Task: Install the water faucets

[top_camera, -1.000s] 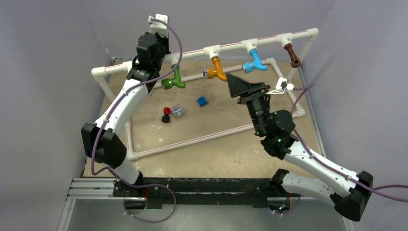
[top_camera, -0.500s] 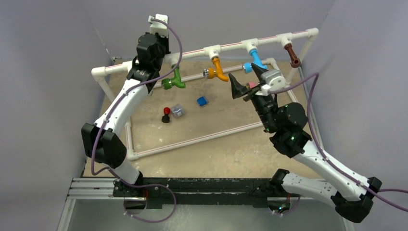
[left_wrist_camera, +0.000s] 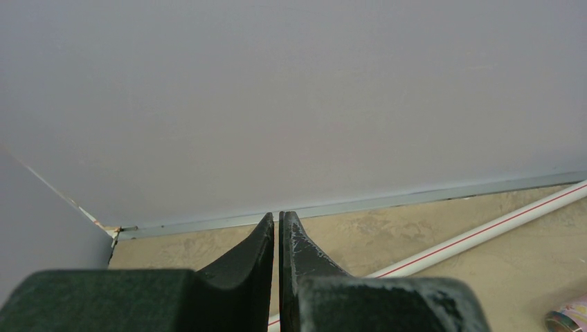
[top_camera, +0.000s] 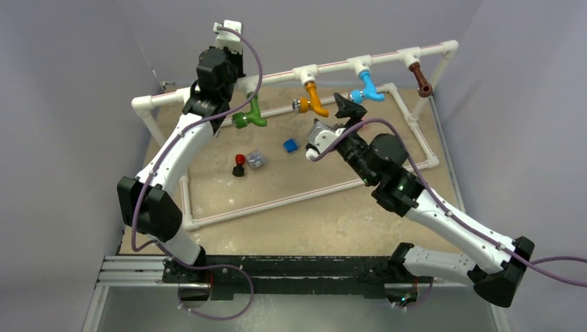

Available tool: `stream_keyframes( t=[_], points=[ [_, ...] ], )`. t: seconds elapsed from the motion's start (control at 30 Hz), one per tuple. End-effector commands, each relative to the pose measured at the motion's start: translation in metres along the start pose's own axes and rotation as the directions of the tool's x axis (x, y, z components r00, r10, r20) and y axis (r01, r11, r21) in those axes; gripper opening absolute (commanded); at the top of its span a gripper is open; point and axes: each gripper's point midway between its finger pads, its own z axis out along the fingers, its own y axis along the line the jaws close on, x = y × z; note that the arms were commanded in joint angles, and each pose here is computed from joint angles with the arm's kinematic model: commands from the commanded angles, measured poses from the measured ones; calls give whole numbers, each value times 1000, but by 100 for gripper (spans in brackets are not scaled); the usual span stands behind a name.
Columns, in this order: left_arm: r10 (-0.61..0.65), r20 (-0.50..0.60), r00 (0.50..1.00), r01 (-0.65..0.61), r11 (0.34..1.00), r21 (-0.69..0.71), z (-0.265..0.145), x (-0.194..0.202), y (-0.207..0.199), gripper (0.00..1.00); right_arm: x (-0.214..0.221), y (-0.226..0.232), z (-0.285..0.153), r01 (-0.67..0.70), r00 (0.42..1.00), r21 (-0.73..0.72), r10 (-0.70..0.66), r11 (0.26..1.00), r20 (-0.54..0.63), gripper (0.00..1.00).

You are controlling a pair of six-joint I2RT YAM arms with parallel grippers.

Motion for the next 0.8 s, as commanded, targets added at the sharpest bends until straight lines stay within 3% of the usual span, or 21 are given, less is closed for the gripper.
stream_keyframes(
  t=[0.0, 0.33, 0.77],
  points=[
    [60, -240, 969, -53, 998, 37, 4, 88, -12, 4, 0, -5, 9, 185, 983, 56, -184, 981, -11, 82],
    [60, -243, 968, -51, 998, 42, 4, 89, -13, 4, 13, -9, 34, 261, 964, 176, -248, 949, -97, 80],
    [60, -243, 968, -50, 998, 45, 4, 89, -13, 4, 18, -7, 57, 235, 969, 228, -208, 945, -134, 57]
  ],
)
